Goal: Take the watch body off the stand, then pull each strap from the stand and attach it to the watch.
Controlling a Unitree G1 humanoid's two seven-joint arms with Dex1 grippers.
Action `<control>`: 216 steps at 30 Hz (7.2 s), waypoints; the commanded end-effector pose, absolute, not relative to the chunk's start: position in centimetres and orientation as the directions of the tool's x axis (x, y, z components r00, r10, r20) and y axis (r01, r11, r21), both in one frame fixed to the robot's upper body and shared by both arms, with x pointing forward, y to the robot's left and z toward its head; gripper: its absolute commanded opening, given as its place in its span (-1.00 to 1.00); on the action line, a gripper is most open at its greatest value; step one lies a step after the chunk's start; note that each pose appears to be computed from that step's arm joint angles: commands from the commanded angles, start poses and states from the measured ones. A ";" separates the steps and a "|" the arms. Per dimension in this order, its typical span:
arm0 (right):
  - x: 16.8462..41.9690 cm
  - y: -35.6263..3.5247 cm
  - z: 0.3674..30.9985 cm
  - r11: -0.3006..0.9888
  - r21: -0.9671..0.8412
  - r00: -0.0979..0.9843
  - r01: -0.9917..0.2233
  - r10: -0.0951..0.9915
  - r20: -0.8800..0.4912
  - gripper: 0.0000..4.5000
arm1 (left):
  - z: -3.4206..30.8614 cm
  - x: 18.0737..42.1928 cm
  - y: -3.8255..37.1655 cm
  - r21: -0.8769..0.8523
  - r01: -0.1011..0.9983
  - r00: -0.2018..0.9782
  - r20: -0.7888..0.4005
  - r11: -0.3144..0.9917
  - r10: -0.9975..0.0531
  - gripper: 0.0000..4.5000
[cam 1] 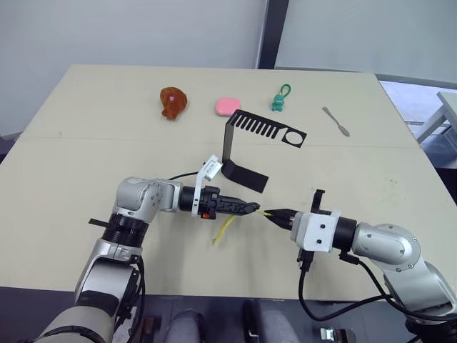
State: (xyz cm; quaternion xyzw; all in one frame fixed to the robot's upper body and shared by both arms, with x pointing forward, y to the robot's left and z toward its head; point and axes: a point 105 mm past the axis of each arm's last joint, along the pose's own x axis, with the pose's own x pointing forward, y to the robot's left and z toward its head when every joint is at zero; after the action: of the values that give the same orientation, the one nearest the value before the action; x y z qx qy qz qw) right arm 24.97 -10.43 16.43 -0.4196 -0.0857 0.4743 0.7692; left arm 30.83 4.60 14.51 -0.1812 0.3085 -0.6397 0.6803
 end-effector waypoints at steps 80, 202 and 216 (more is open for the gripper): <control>26.4 -9.3 18.4 0.229 -0.763 0.570 -0.604 0.794 -0.212 -1.00 | 16.6 29.9 2.8 -0.609 0.792 -0.035 -0.101 0.034 -0.994 -0.29; 27.5 -9.3 18.2 0.233 -0.767 0.596 -0.597 0.769 -0.230 -1.00 | 17.8 30.0 1.6 -0.592 0.806 -0.048 -0.051 -0.009 -0.998 -0.29; 27.4 -9.2 18.1 0.233 -0.769 0.595 -0.596 0.771 -0.228 -1.00 | 17.7 30.0 1.7 -0.591 0.806 -0.043 -0.057 -0.001 -0.997 -0.29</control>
State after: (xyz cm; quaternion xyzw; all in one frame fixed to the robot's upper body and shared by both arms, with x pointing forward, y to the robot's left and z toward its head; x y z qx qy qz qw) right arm 28.12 -10.44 17.04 -0.4415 -0.0593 0.4297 0.7854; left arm 31.04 3.15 16.03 -0.2072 0.2696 -0.6400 0.6891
